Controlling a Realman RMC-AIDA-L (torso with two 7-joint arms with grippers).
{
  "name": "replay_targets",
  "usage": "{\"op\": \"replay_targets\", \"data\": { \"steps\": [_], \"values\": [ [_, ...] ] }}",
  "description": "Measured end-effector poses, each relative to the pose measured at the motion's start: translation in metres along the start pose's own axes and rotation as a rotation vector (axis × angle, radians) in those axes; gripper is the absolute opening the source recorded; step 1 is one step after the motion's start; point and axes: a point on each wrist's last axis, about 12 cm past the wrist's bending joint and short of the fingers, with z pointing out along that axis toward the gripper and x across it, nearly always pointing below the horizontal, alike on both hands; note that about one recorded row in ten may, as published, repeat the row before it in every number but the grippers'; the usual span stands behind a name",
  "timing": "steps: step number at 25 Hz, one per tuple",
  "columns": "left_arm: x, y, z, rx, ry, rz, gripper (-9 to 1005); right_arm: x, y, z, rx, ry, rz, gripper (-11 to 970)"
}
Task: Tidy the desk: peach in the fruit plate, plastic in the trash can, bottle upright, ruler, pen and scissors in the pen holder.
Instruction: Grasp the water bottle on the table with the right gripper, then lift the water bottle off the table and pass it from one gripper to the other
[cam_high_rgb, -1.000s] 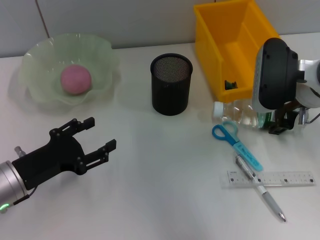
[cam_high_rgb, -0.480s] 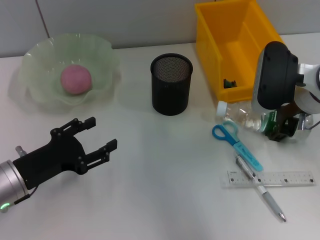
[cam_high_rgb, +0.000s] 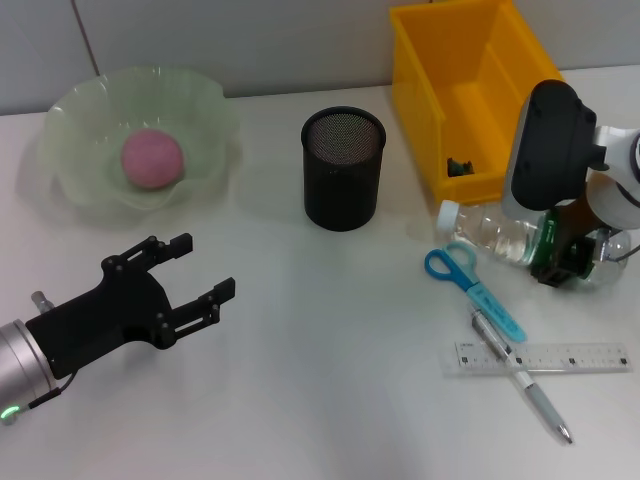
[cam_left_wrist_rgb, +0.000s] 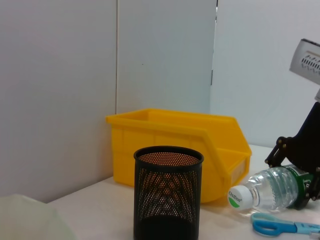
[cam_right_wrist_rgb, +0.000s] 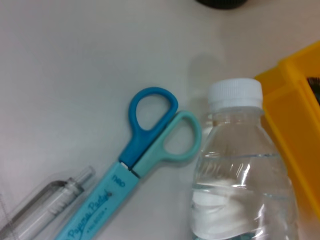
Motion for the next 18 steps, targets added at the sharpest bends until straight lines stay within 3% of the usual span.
{"op": "replay_targets", "data": {
  "steps": [18],
  "values": [
    [-0.0011, 0.0, 0.0005, 0.004, -0.004, 0.003, 782, 0.0021, -0.0046, 0.0015, -0.014, 0.007, 0.033, 735]
  ]
}}
